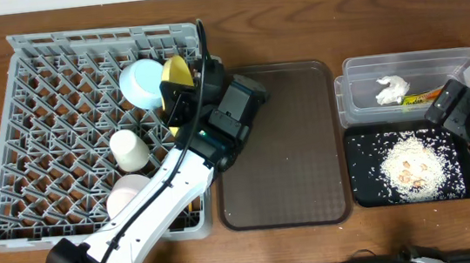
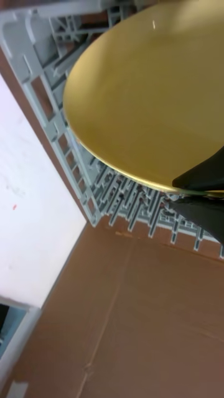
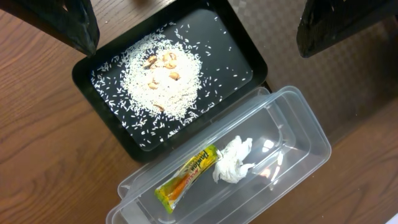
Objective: Sort waste into correct bins and load items into the dishwasher
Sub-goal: 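Stand the yellow plate upright in the rack slot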
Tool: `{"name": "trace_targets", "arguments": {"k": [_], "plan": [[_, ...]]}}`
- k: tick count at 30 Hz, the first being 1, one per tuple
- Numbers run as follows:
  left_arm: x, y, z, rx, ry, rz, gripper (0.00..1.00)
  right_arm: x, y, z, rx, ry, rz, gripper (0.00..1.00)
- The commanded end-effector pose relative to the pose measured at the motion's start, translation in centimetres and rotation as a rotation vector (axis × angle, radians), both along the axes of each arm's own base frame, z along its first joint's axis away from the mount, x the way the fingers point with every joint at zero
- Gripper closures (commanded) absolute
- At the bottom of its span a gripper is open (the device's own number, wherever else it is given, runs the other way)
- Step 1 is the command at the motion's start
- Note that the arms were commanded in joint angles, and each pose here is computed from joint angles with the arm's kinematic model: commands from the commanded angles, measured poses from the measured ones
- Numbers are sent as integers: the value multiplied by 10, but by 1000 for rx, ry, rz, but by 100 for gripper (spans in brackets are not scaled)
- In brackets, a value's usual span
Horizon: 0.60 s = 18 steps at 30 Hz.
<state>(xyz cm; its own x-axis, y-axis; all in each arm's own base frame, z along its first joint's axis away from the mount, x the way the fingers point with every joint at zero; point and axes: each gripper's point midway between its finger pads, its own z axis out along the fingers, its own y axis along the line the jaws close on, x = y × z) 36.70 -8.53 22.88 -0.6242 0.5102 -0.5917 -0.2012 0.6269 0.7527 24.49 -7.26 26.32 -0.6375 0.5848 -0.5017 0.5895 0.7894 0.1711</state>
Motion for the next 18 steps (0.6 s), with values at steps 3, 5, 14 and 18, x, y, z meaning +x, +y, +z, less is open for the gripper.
{"name": "trace_targets", "arguments": {"k": [3,5,14,18], "plan": [[3,0,-17,-34,37,-13,92,-1,0,2,-11,-3,9,1],[5,2,-20,-33,46,-9,93,-1,0,2,-11,-3,9,1],[8,3,-43,-56,111,-24,93,-1,0,2,-11,-3,9,1],[9,10,-43,-57,112,-5,83,-1,0,2,-11,-3,9,1]]}}
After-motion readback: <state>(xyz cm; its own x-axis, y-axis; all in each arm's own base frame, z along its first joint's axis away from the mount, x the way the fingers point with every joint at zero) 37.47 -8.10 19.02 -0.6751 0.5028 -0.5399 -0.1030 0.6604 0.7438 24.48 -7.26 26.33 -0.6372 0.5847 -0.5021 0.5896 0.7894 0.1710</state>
